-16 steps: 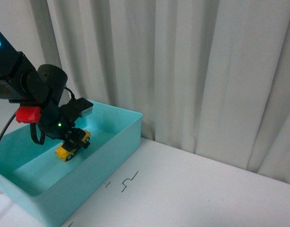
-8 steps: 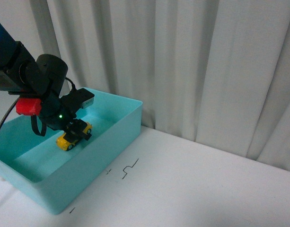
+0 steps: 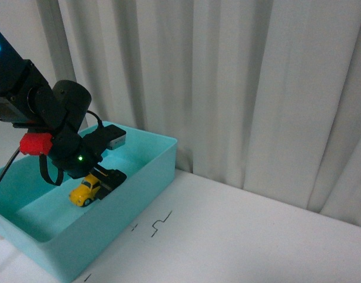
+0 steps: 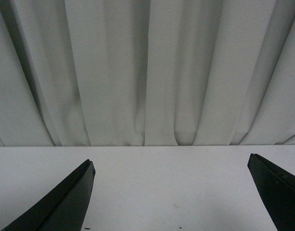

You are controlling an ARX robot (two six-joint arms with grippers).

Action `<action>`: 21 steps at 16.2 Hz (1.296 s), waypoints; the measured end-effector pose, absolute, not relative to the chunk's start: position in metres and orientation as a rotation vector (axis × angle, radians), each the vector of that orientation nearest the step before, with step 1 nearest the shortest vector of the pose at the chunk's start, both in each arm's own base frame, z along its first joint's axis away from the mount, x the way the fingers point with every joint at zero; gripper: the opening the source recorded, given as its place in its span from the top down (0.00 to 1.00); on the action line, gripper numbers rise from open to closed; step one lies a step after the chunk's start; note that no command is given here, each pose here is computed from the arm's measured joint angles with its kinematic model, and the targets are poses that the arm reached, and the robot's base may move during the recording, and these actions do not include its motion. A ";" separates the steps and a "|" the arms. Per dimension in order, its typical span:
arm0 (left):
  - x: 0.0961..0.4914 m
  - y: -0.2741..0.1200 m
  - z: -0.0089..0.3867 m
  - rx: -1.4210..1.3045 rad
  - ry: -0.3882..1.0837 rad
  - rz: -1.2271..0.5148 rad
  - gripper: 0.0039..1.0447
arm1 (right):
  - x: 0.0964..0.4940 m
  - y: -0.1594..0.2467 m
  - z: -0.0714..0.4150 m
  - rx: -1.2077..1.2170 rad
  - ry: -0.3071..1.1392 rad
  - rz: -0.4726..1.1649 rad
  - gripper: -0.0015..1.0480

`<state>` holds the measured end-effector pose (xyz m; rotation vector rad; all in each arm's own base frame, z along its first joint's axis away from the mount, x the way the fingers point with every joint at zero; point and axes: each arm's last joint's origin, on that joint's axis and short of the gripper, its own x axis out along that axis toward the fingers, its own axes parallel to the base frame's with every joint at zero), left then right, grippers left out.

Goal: Wind up and store yellow beetle toy

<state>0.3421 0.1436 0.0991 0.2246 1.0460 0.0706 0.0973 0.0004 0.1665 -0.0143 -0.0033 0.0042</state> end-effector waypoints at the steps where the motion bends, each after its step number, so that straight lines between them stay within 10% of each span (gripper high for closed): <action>1: 0.341 0.142 0.111 0.226 1.011 0.060 0.06 | 0.097 0.000 0.167 -0.015 -0.003 0.004 0.06; 16: 0.185 0.098 0.271 0.301 0.407 -0.006 0.06 | 0.097 0.000 0.167 -0.015 -0.004 0.004 0.06; 21: 0.137 0.045 0.247 0.103 -0.008 -0.017 0.48 | 0.097 0.000 0.167 -0.014 -0.004 0.002 0.06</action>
